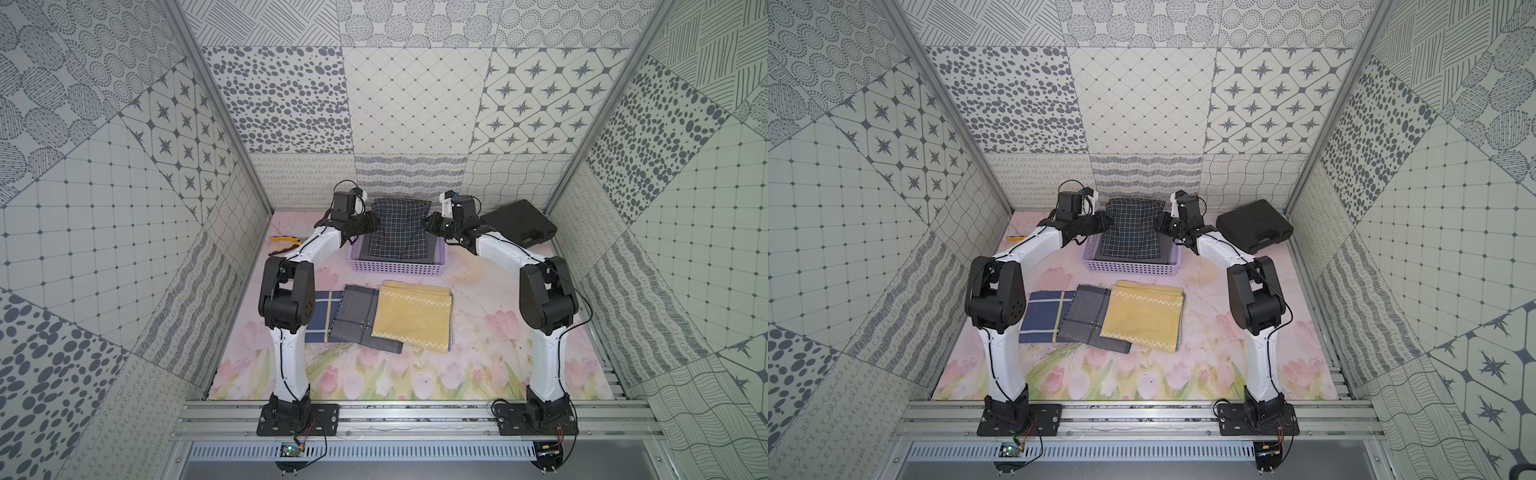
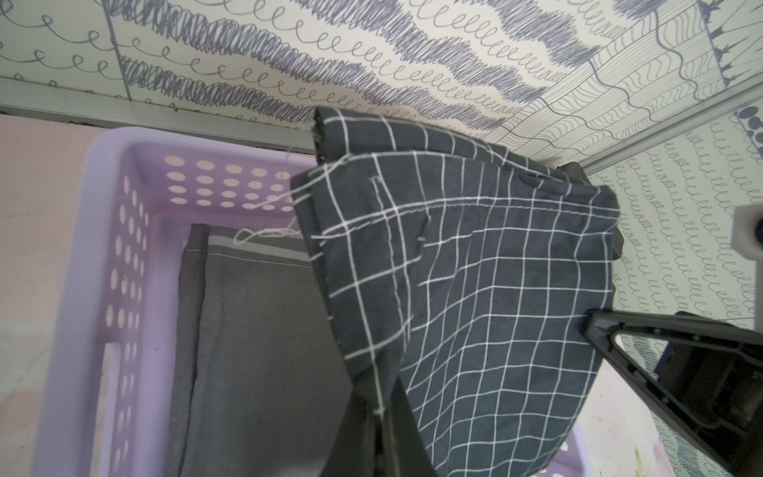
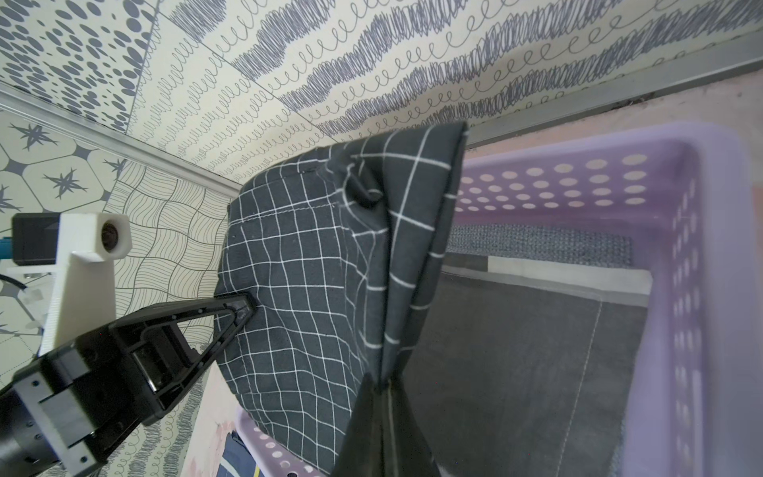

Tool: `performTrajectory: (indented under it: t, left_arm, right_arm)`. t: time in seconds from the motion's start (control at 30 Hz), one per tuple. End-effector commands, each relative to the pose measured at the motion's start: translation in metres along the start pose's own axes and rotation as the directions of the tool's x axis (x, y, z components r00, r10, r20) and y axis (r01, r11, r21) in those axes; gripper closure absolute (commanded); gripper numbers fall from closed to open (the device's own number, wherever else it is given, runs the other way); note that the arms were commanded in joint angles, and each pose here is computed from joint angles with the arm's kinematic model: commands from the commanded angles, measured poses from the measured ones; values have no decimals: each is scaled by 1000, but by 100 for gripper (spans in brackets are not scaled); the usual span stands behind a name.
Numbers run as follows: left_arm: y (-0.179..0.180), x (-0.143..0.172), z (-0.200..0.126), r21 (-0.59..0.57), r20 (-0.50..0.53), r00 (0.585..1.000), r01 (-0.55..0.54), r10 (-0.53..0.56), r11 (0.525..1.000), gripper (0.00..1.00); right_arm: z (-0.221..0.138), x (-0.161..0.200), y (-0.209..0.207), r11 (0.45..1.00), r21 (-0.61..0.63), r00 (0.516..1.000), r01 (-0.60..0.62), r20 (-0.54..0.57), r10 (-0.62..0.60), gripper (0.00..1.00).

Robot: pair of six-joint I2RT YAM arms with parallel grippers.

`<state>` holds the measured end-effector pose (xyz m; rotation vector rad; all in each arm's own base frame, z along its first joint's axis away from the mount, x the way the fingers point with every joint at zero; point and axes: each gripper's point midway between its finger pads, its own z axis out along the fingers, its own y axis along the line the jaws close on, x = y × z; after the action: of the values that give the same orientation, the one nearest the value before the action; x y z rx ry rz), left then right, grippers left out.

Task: Put the folded pillowcase in the basket
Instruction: Place the pillowcase in the basket.

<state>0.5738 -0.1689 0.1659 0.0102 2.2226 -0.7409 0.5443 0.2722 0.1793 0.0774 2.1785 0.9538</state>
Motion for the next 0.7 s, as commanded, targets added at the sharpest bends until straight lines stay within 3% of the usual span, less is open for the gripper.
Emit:
performTrajectory:
  t: [0.0, 0.17, 0.2, 0.23, 0.3, 0.37, 0.4, 0.5, 0.67]
  left_arm:
    - [0, 0, 4, 32, -16, 1000, -22, 23, 999, 100]
    - [0, 1, 6, 37, -20, 1000, -10, 11, 999, 100]
    - [-1, 1, 6, 39, -21, 1000, -8, 9, 999, 93]
    - [0, 0, 5, 39, -20, 1000, -3, 4, 999, 75]
    - [-2, -2, 1, 37, -20, 1000, 5, -5, 999, 37]
    - [-3, -6, -5, 25, -7, 1000, 15, -15, 1000, 7]
    - [-5, -8, -9, 24, -1, 1000, 18, -18, 1000, 1]
    - [-14, -16, -24, 30, 24, 999, 22, -23, 999, 0]
    - [-29, -11, -57, 47, 43, 997, 56, -58, 997, 0]
  right_arm:
    - [3, -9, 10, 999, -35, 1000, 11, 24, -10, 100]
    - [2, -10, 9, 999, -34, 1000, 10, 24, -9, 100]
    - [2, -10, 9, 999, -35, 1000, 11, 24, -10, 100]
    - [1, -10, 9, 999, -34, 1000, 8, 23, -7, 100]
    - [-2, -11, 11, 999, -37, 1000, 0, 21, 1, 78]
    - [-7, -11, 11, 999, -30, 1000, -11, 15, 12, 56]
    - [-10, -11, 11, 1000, -23, 1000, -15, 15, 15, 51]
    - [-26, -10, 13, 1000, -6, 1000, -4, 24, 4, 42]
    - [-66, -1, 16, 999, 27, 999, 22, 45, -23, 37]
